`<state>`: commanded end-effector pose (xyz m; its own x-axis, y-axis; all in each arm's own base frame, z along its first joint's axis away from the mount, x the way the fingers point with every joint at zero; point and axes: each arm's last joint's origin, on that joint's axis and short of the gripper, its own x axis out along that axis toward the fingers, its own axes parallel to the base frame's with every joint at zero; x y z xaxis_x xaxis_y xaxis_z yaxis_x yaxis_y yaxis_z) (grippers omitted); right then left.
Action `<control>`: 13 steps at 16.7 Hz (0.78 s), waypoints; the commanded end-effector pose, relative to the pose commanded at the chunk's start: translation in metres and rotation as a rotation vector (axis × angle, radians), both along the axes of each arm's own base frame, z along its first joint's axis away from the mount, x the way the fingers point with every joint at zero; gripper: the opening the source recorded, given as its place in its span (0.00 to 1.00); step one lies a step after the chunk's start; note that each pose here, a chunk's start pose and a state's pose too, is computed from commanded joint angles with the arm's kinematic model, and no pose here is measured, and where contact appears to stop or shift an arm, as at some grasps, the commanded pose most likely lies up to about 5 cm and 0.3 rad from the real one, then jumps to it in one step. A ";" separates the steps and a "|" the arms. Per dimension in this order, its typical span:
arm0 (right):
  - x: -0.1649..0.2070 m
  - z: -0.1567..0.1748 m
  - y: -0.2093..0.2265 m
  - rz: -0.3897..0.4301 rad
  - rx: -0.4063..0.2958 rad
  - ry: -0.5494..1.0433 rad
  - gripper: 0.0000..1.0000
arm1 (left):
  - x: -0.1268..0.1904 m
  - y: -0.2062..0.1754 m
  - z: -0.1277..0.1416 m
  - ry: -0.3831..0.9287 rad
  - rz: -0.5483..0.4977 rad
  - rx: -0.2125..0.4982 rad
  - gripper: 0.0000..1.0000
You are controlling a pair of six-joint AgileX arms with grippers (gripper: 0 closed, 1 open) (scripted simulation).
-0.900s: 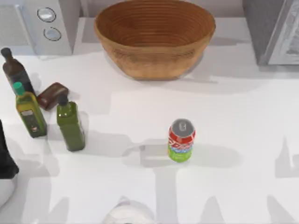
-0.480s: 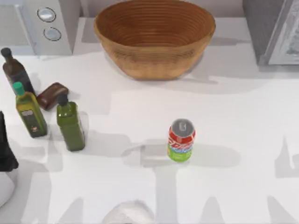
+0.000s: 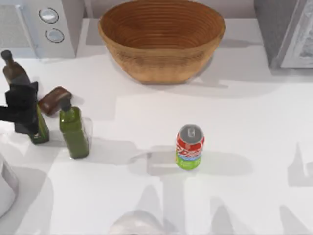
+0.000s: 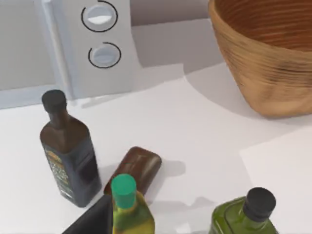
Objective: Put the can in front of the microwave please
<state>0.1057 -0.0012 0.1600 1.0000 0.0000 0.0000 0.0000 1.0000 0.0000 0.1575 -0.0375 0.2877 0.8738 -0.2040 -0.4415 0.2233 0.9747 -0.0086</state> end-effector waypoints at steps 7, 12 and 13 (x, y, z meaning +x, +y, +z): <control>0.000 0.000 0.000 0.000 0.000 0.000 1.00 | 0.099 -0.092 0.041 0.433 -0.235 0.157 1.00; 0.000 0.000 0.000 0.000 0.000 0.000 1.00 | 0.149 -0.188 0.011 0.709 -0.385 0.328 1.00; 0.000 0.000 0.000 0.000 0.000 0.000 1.00 | 0.154 -0.206 0.001 0.756 -0.410 0.363 1.00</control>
<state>0.1057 -0.0012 0.1600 1.0000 0.0000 0.0000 0.0000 1.0000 0.0000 0.3113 -0.2436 0.2888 0.2187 -0.1704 -0.9608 0.6097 0.7926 -0.0018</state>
